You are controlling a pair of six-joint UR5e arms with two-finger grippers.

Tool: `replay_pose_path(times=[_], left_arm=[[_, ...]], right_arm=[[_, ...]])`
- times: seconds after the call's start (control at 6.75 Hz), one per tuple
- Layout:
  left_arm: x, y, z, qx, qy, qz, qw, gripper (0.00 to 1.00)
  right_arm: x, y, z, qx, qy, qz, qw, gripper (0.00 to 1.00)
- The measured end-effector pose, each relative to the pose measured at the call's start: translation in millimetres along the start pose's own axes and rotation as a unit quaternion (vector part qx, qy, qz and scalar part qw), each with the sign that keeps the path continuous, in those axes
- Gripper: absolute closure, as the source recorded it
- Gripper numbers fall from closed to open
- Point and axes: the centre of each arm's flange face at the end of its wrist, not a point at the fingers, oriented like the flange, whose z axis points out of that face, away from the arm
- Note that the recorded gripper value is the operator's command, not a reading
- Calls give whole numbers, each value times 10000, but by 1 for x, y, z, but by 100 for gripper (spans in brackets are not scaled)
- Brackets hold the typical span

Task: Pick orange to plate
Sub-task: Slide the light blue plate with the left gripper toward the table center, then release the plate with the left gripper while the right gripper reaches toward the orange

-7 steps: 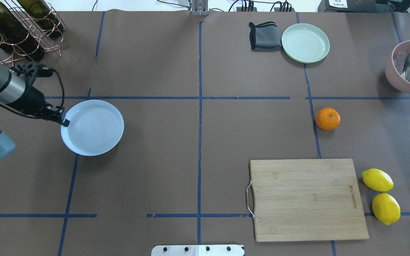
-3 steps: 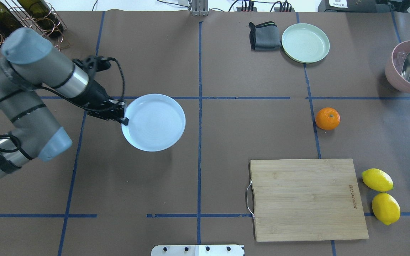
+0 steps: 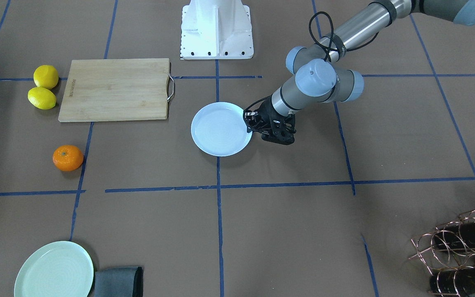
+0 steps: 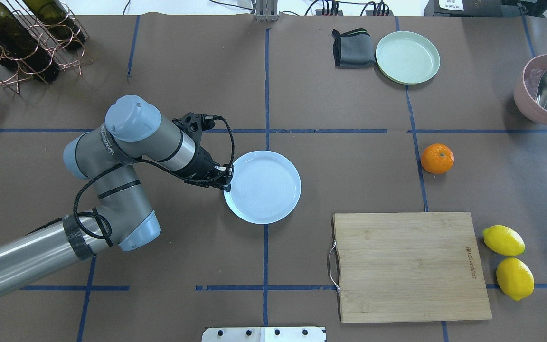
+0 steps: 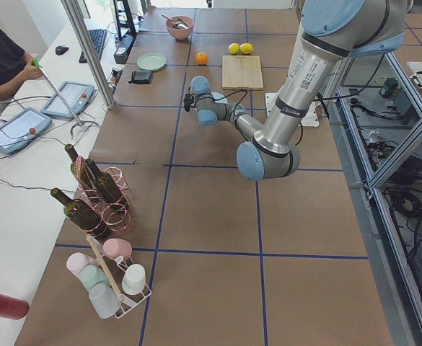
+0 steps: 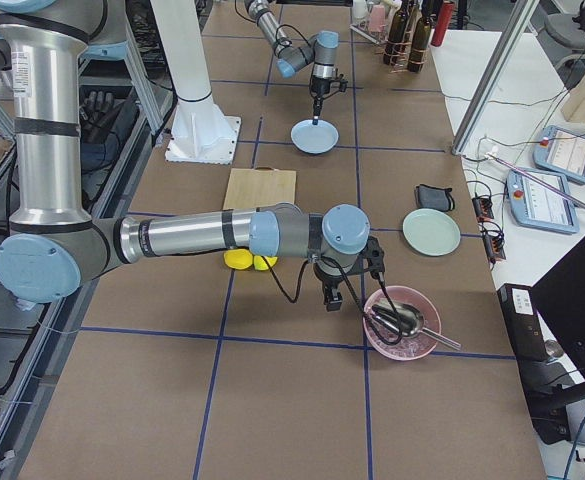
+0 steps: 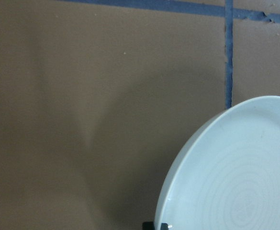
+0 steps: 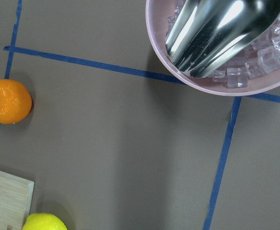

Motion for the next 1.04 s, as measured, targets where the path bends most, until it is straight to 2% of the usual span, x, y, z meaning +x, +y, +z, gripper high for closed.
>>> replay_pose_path(times=[0.3,0.44,0.74,1.04], left_arm=[[3,7,9,19,32,-4,10000,5],[9,10,4,57,149,70,9998,1],[31,14,-31,249,556,168,9980,1],[38,16,-45,311,694,102,9971,1]], right_arm=[[-6,-2,6,-65,-12,-55,10000,0],[-14,-6,13,-109,-24,-82,9999,0],[-64,-25,46,-60,-111,101,9999,0],[-142,-41,98,264,-78,525,9982,0]])
